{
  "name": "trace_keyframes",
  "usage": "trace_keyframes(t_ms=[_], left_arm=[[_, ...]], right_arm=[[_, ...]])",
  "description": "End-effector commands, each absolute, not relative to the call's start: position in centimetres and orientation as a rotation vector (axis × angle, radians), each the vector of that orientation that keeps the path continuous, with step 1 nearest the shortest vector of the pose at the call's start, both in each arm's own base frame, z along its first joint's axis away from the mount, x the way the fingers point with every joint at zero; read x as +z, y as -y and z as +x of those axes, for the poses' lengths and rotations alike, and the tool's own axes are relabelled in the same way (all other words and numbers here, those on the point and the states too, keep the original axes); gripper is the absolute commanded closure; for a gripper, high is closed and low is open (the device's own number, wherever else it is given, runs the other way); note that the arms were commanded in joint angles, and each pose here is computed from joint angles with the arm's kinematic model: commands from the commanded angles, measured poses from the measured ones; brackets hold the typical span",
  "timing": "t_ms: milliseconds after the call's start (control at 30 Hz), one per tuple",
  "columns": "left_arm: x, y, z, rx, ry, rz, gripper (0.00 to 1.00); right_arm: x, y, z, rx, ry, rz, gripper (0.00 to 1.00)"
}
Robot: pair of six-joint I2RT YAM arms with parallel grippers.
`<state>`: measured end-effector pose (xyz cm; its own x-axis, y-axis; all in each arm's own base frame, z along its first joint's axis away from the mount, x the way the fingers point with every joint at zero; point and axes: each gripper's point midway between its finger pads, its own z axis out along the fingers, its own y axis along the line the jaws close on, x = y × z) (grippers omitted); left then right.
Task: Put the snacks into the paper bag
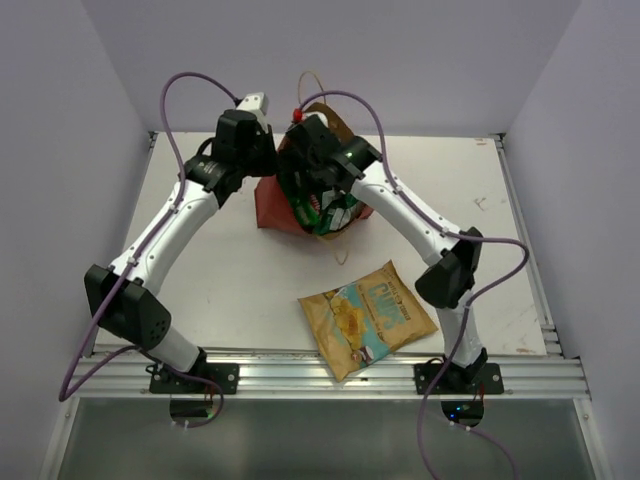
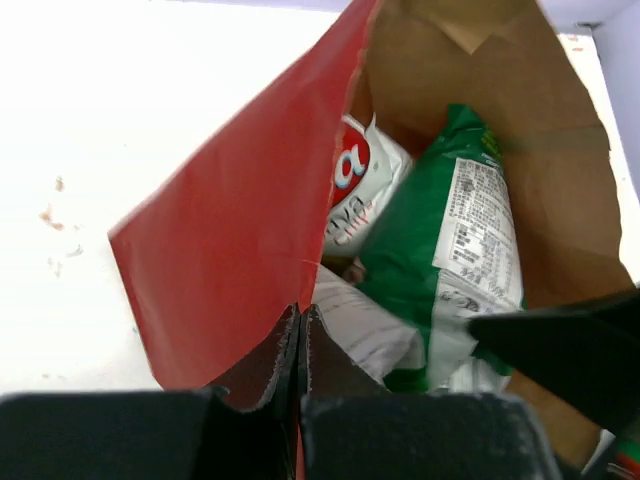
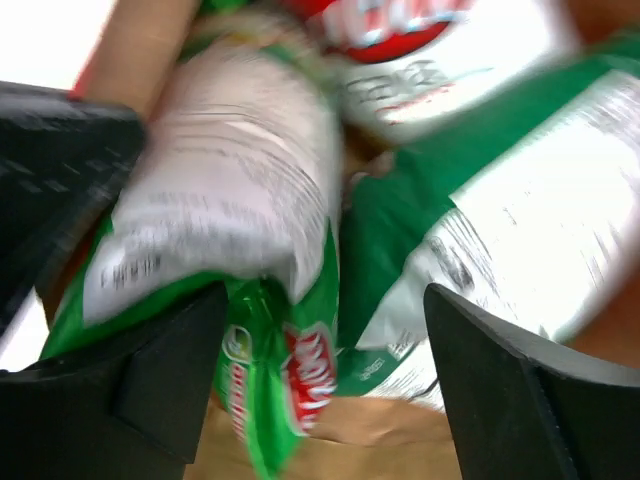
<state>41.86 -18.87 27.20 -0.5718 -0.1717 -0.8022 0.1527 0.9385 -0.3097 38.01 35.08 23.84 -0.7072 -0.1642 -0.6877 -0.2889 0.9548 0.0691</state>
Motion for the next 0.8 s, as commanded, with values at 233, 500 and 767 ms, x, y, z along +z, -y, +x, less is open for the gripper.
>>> trace_keyframes(t_ms=[233, 500, 767], left_arm=[[29.6, 20.2, 43.7, -0.445, -2.104, -0.051, 1.00], [28.2, 18.4, 43.9, -0.346, -2.136, -0.076, 1.00], [28.4, 15.7, 44.2, -0.289, -2.127, -0.112, 1.00]], right_arm=[[35.2, -25.6, 31.6, 0.187, -2.115, -0.381, 0.10], [25.6, -23.3, 24.4, 0.279, -2.337, -0.589, 0.12], [18.7, -24.1, 20.8, 0.367, -2.431, -0.703, 0.12]])
